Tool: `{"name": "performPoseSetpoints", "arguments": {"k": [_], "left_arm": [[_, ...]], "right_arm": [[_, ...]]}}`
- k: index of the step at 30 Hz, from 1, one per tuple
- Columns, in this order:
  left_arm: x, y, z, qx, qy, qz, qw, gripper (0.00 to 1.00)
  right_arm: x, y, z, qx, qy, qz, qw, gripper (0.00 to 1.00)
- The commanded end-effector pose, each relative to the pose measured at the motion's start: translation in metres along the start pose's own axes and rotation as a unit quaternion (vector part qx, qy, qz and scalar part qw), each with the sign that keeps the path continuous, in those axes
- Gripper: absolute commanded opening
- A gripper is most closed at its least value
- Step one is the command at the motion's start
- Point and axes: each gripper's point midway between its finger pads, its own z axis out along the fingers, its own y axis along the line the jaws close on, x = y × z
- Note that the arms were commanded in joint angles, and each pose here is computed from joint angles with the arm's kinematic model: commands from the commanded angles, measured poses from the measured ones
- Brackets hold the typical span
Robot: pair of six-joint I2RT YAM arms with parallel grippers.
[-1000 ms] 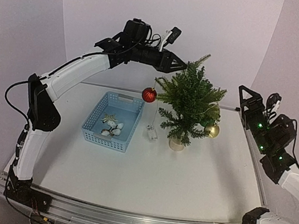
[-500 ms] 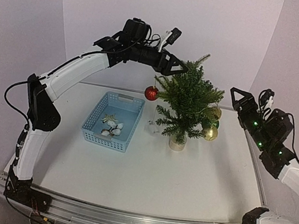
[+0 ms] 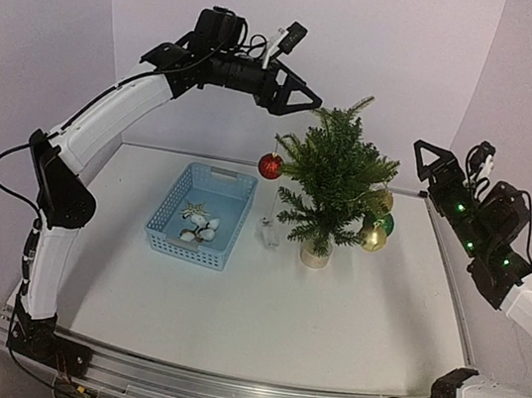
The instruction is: Decorate the small christmas tree
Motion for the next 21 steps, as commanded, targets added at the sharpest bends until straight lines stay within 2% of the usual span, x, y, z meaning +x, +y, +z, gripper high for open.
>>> {"name": "performPoseSetpoints", "arguments": {"k": [1,5,8,11,13,14,17,21], "left_arm": [[-0.052,-0.015,-0.061,-0.017,-0.035,0.053,0.998,1.0],[-0.043,0.017,-0.093,-0.062,-0.016,0.027,0.998,1.0],[-0.006,0.06,-0.119,-0.121,0.026,-0.038,0.992,0.98],[0.062,0.1,-0.138,-0.186,0.092,-0.111,0.972,0.78],[0.119,0.117,-0.145,-0.229,0.154,-0.137,0.951,0.63],[0.149,0.122,-0.147,-0.244,0.187,-0.147,0.94,0.58],[0.23,0.13,-0.15,-0.259,0.272,-0.162,0.912,0.53],[0.305,0.131,-0.143,-0.254,0.364,-0.155,0.883,0.54]], "right_arm": [[-0.021,0.02,0.0,-0.018,-0.018,-0.03,0.999,0.93],[-0.026,0.018,-0.004,-0.004,-0.022,-0.049,0.999,0.94],[-0.027,0.014,-0.008,0.006,-0.025,-0.06,0.998,0.94],[-0.026,0.011,-0.012,0.013,-0.025,-0.065,0.998,0.94],[-0.024,0.007,-0.014,0.018,-0.023,-0.067,0.997,0.94],[-0.023,0.006,-0.016,0.02,-0.023,-0.067,0.997,0.94],[-0.02,0.002,-0.017,0.024,-0.019,-0.066,0.997,0.94],[-0.017,0.0,-0.018,0.027,-0.012,-0.066,0.997,0.94]]}}
